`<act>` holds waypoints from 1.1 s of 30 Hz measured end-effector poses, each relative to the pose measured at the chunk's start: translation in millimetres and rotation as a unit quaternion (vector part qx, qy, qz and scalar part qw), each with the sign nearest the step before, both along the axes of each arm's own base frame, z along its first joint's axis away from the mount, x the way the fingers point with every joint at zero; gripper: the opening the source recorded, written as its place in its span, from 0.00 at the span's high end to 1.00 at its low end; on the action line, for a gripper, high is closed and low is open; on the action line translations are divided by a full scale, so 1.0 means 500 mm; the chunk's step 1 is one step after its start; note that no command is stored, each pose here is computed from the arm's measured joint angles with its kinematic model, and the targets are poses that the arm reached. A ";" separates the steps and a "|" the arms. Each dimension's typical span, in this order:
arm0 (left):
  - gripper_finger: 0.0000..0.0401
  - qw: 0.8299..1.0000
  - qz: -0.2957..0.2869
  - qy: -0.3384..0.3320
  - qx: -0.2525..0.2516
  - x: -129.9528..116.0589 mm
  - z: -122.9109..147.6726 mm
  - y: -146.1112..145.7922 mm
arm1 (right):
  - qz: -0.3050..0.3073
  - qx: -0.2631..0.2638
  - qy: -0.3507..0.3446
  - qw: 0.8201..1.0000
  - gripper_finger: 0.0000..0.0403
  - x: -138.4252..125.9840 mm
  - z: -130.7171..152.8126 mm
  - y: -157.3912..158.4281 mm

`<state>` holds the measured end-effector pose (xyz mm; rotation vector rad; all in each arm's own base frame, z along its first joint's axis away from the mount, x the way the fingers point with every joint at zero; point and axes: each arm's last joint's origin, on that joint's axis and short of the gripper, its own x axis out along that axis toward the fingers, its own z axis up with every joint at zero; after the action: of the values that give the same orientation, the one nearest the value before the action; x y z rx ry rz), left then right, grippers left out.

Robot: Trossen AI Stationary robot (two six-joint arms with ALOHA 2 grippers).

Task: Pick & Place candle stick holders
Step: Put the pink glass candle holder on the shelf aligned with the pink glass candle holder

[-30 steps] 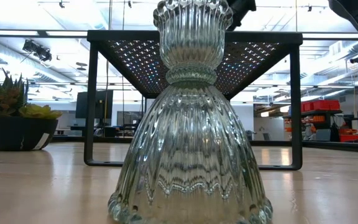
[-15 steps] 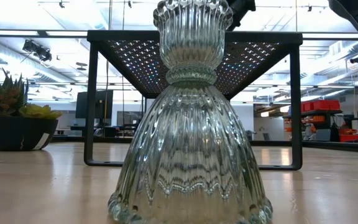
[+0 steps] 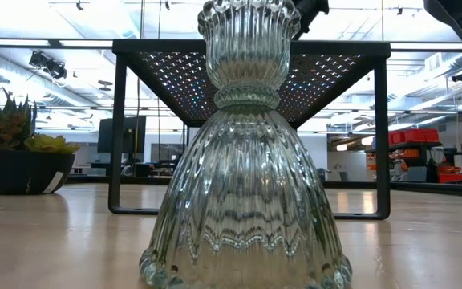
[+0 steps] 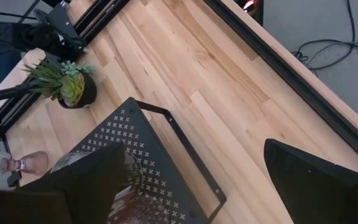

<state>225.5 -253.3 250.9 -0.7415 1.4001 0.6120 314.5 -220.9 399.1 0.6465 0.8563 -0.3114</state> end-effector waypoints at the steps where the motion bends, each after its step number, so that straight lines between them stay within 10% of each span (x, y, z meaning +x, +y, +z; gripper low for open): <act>1: 0.01 1.000 0.000 0.000 0.000 0.000 0.000 0.000 | 0.000 0.000 0.000 1.000 0.05 0.000 0.000 0.001; 33: 0.01 0.999 0.009 0.027 0.028 0.000 -0.082 -0.053 | -0.001 -0.003 -0.007 1.000 0.05 0.003 0.002 0.000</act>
<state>225.7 -279.8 209.6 -0.6983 1.4220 0.6872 316.1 -220.9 399.9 0.6437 0.8418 -0.3111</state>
